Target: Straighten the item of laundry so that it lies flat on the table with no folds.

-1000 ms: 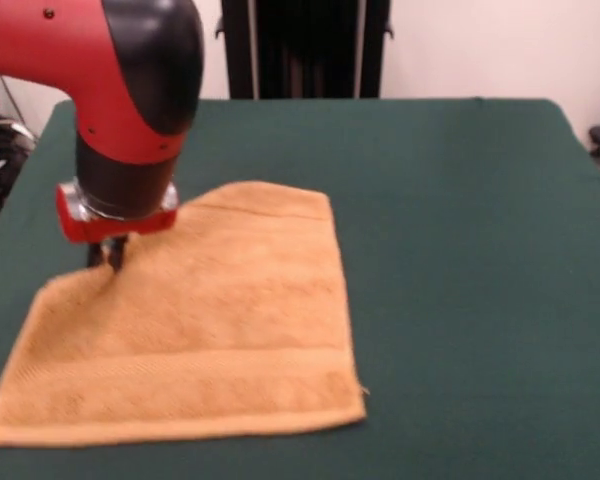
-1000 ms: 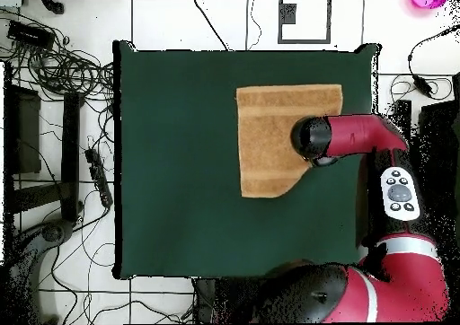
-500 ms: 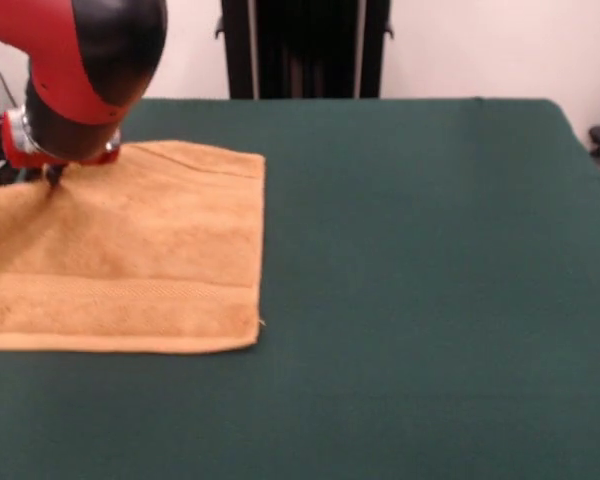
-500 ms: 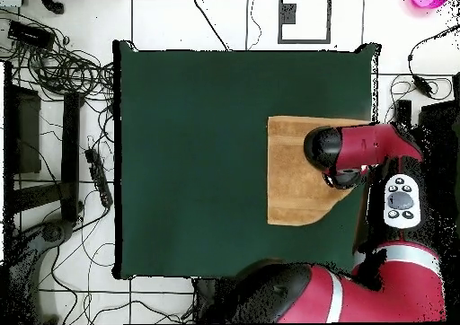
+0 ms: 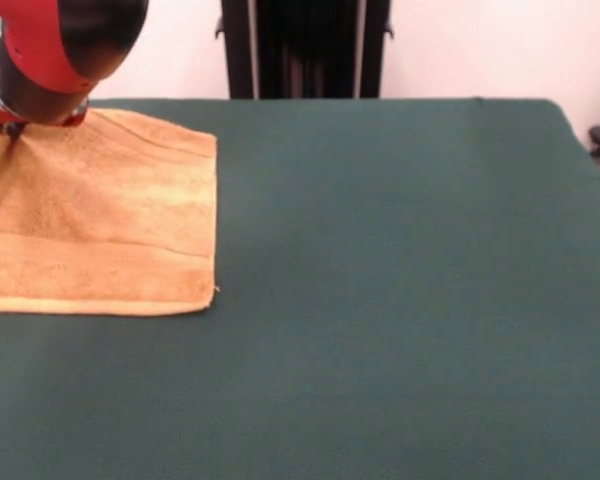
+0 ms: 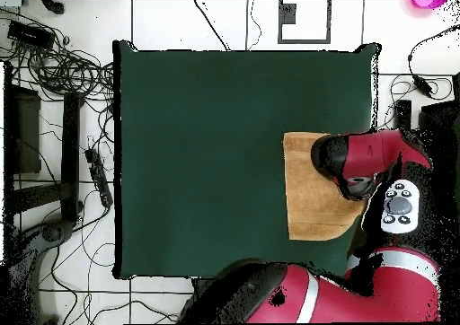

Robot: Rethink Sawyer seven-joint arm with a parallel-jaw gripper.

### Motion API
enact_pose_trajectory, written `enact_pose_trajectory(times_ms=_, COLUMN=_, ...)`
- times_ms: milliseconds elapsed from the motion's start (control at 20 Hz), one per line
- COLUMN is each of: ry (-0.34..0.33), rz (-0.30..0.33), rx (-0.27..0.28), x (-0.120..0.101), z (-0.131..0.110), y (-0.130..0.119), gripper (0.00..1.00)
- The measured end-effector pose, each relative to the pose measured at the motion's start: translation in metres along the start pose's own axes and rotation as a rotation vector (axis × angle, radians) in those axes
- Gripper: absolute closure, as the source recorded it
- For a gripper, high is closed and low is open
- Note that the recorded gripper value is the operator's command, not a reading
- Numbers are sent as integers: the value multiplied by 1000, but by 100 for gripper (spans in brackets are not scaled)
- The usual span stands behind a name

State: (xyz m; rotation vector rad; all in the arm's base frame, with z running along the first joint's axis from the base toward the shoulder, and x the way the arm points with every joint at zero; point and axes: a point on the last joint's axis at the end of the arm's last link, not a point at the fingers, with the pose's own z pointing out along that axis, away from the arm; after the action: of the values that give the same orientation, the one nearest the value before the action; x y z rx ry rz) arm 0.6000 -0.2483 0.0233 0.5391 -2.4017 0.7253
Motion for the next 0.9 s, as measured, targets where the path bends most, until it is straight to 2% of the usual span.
enact_pose_trajectory(times_ms=350, ry=46, rz=18, rx=10, x=11, z=16, y=-1, gripper=100)
enact_pose_trajectory(times_ms=900, ry=116, rz=-15, rx=4, x=16, z=53, y=15, gripper=100)
